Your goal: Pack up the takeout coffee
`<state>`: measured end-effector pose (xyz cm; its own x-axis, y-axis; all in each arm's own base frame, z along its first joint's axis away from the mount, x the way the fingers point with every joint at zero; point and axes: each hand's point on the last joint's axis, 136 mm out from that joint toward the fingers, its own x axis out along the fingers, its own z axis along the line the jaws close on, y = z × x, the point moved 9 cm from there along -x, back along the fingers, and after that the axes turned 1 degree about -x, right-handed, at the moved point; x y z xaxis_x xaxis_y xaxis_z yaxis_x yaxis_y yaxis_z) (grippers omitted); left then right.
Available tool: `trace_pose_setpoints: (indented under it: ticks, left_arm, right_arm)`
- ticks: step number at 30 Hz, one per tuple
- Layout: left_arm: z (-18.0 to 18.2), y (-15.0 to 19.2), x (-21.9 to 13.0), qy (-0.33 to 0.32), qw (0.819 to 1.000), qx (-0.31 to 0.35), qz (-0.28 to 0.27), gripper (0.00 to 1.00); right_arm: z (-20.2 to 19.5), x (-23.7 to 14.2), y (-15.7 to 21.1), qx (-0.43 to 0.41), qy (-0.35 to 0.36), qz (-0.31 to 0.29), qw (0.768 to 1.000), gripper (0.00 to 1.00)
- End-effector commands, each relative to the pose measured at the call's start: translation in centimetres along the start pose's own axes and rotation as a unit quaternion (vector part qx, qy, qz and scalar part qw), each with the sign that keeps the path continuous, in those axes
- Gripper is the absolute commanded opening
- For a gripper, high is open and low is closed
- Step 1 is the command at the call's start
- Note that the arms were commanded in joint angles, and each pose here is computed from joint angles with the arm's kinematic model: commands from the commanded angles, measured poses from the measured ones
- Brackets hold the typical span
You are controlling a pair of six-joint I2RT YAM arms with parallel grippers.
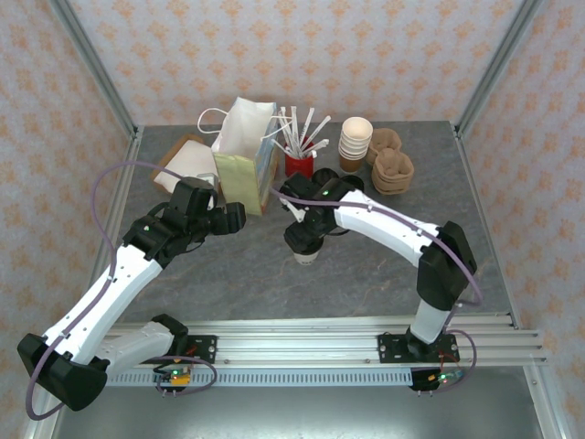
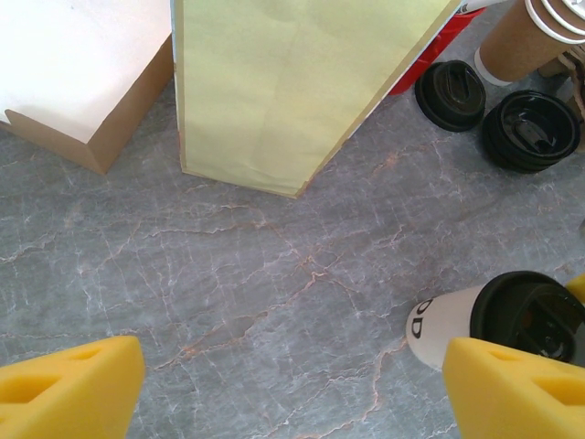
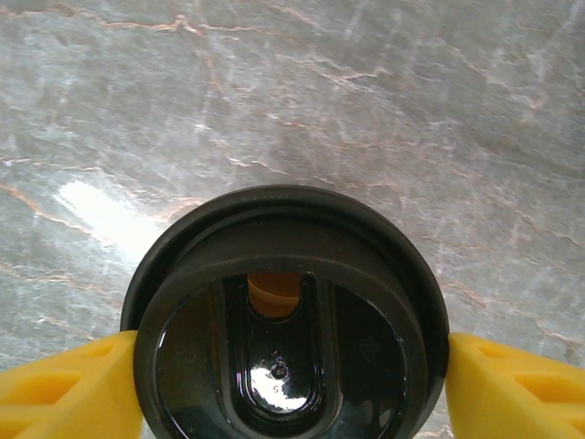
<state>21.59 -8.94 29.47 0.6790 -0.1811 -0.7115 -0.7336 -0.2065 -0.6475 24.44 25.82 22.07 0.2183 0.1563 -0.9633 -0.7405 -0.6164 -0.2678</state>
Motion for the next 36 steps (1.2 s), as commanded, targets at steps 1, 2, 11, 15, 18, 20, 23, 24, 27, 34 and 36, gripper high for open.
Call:
trace_pose_setpoints:
  ticks: [1, 2, 11, 15, 18, 20, 23, 24, 27, 34, 36]
  left_arm:
    - [0.4, 0.0, -0.1, -0.004, 1.000, 0.007, -0.007, 0.86]
    - [0.3, 0.0, -0.1, -0.003, 1.000, 0.007, -0.007, 0.86]
    - [0.3, -0.1, -0.2, -0.003, 1.000, 0.008, -0.008, 0.86]
    - [0.3, -0.1, -0.1, -0.003, 1.000, 0.008, -0.006, 0.86]
    - [0.2, -0.1, 0.0, -0.002, 1.000, 0.009, -0.005, 0.86]
    - [0.2, -0.2, 0.1, -0.002, 1.000, 0.009, -0.004, 0.86]
    - [0.2, -0.2, 0.0, -0.002, 1.000, 0.008, -0.005, 0.86]
    - [0.2, -0.2, 0.0, -0.002, 1.000, 0.009, -0.005, 0.86]
    - [0.1, -0.3, -0.1, -0.002, 1.000, 0.009, -0.004, 0.86]
    - [-0.1, -0.5, -0.1, 0.003, 1.000, 0.011, -0.005, 0.86]
    - [-0.1, -0.5, -0.1, 0.003, 1.000, 0.010, -0.004, 0.86]
  right_arm:
    - [-2.2, 0.0, 1.9, 0.028, 0.036, 0.031, 0.998, 0.77]
    - [-2.9, 0.3, 2.1, 0.039, 0.039, 0.035, 0.998, 0.77]
    - [-9.1, 0.3, 4.3, 0.145, 0.049, 0.042, 0.987, 0.78]
    - [-11.0, -0.1, 5.3, 0.178, 0.054, 0.042, 0.982, 0.78]
    - [-11.9, -0.2, 5.9, 0.192, 0.060, 0.047, 0.978, 0.78]
    - [-12.5, -0.3, 6.4, 0.205, 0.061, 0.052, 0.975, 0.78]
    - [-13.4, -0.2, 7.1, 0.224, 0.069, 0.062, 0.970, 0.78]
    - [-13.6, -0.2, 7.3, 0.230, 0.069, 0.064, 0.969, 0.79]
    - [-14.1, -0.1, 7.7, 0.240, 0.074, 0.071, 0.965, 0.79]
    - [-14.2, -1.4, 7.1, 0.243, 0.071, 0.049, 0.966, 0.85]
    - [-14.2, -2.0, 6.9, 0.243, 0.071, 0.041, 0.966, 0.85]
